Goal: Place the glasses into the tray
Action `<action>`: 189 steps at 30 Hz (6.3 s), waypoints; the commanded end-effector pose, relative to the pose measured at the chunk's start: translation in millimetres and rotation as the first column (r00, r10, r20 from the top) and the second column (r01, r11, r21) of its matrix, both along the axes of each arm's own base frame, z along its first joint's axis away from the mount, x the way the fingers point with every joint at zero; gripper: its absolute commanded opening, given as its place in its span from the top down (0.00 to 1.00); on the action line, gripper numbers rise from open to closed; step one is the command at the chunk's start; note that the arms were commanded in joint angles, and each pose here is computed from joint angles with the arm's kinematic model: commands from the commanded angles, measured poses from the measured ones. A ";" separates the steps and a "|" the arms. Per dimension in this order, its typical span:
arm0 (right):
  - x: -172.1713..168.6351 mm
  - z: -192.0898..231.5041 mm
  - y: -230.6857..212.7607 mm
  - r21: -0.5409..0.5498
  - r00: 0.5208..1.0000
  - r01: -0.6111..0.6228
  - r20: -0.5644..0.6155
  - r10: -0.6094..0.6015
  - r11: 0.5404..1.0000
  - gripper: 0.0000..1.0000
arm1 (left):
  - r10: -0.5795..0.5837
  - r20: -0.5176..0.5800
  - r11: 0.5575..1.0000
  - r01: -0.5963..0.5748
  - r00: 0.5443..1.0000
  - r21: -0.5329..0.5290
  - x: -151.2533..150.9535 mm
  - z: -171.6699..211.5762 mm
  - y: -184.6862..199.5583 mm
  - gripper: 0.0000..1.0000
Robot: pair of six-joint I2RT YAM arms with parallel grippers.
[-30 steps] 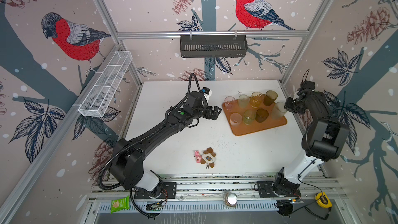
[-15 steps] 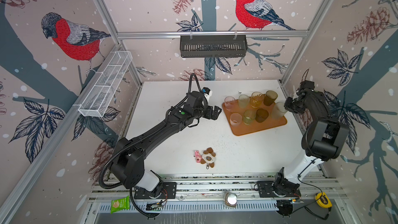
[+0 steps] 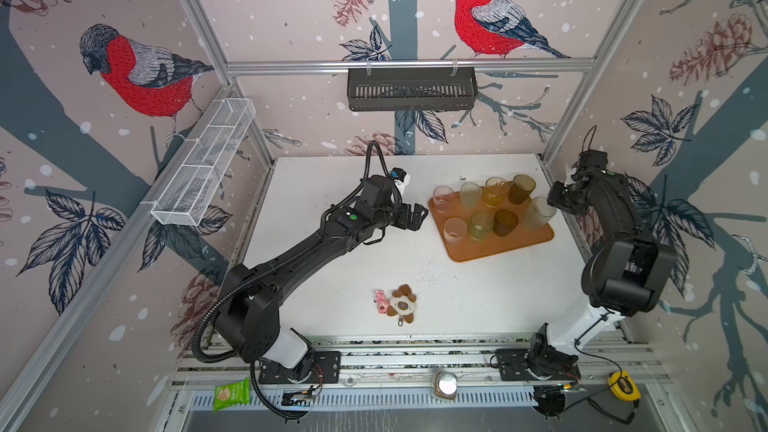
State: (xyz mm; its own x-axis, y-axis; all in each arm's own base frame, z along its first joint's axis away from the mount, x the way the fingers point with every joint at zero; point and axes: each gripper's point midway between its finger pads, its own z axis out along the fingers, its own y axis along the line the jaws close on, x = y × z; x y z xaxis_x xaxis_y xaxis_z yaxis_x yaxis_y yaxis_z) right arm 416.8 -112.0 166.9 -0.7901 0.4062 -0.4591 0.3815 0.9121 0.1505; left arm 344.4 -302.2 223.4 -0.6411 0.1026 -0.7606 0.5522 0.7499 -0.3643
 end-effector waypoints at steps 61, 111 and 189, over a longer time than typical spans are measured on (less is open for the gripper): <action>-59.6 131.6 132.0 -0.148 0.819 -0.296 0.469 0.330 0.944 0.13 | 0.008 -0.439 0.963 -0.126 0.899 -0.239 63.8 -123.5 -75.0 0.37; -57.2 133.2 156.7 -0.142 0.796 -0.346 0.479 0.370 0.927 0.06 | 0.104 -0.532 0.941 -0.257 0.840 -0.221 79.5 -188.2 -103.7 0.74; -34.9 146.9 171.4 -0.149 0.785 -0.334 0.503 0.362 0.931 0.03 | 0.116 -0.501 0.959 -0.229 0.858 -0.169 96.6 -182.4 98.8 0.98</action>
